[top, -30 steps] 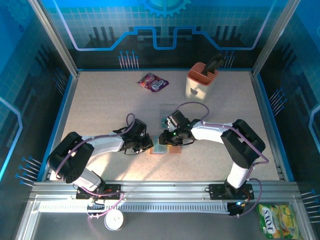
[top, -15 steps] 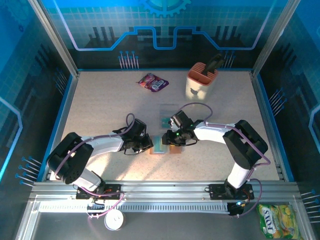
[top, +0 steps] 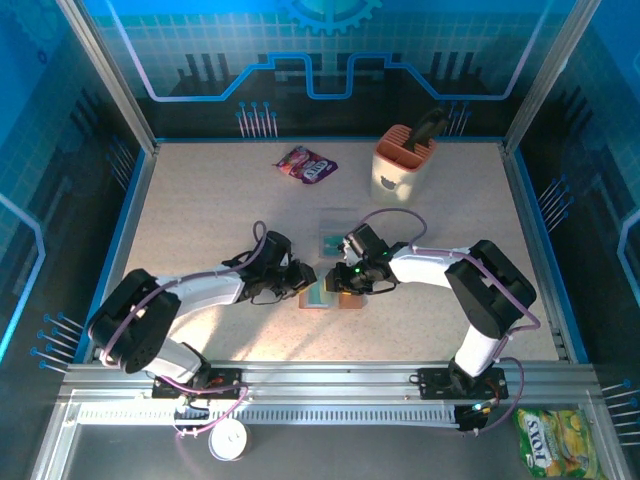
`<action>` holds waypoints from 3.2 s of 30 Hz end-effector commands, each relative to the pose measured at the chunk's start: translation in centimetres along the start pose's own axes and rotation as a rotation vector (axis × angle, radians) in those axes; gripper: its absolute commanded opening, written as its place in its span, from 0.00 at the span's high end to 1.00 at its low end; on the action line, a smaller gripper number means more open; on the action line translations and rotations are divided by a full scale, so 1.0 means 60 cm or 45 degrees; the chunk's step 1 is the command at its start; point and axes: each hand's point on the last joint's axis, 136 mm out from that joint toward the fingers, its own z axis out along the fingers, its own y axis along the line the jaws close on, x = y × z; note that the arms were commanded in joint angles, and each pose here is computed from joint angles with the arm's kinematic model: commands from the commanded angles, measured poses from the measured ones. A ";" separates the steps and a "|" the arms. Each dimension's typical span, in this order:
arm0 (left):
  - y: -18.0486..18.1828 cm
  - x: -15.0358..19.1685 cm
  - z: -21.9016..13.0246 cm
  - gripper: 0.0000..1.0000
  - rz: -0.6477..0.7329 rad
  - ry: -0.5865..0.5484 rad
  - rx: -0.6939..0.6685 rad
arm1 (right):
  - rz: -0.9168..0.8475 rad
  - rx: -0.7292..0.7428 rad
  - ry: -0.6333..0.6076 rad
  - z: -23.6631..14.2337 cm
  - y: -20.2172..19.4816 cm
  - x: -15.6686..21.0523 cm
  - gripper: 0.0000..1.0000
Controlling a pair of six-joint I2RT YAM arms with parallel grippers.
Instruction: Take the credit cards out of the card holder
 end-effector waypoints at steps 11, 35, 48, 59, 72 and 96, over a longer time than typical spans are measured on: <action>-0.012 0.006 0.029 0.76 -0.059 0.085 0.085 | 0.025 -0.008 -0.004 -0.008 -0.009 0.002 0.65; -0.080 0.006 0.036 0.75 -0.050 0.146 0.196 | 0.010 -0.012 -0.191 -0.112 -0.010 -0.020 0.65; -0.136 0.045 0.081 0.69 0.013 0.253 0.212 | 0.041 0.029 -0.256 -0.160 -0.045 -0.006 0.65; -0.139 0.053 0.114 0.59 0.000 0.298 0.207 | 0.076 0.076 -0.201 -0.152 -0.075 0.028 0.58; -0.137 0.051 0.105 0.56 0.000 0.281 0.210 | 0.125 0.014 -0.156 -0.112 -0.085 0.034 0.58; -0.053 -0.004 -0.006 0.55 -0.020 0.065 0.068 | 0.036 -0.093 -0.153 -0.077 -0.058 -0.023 0.88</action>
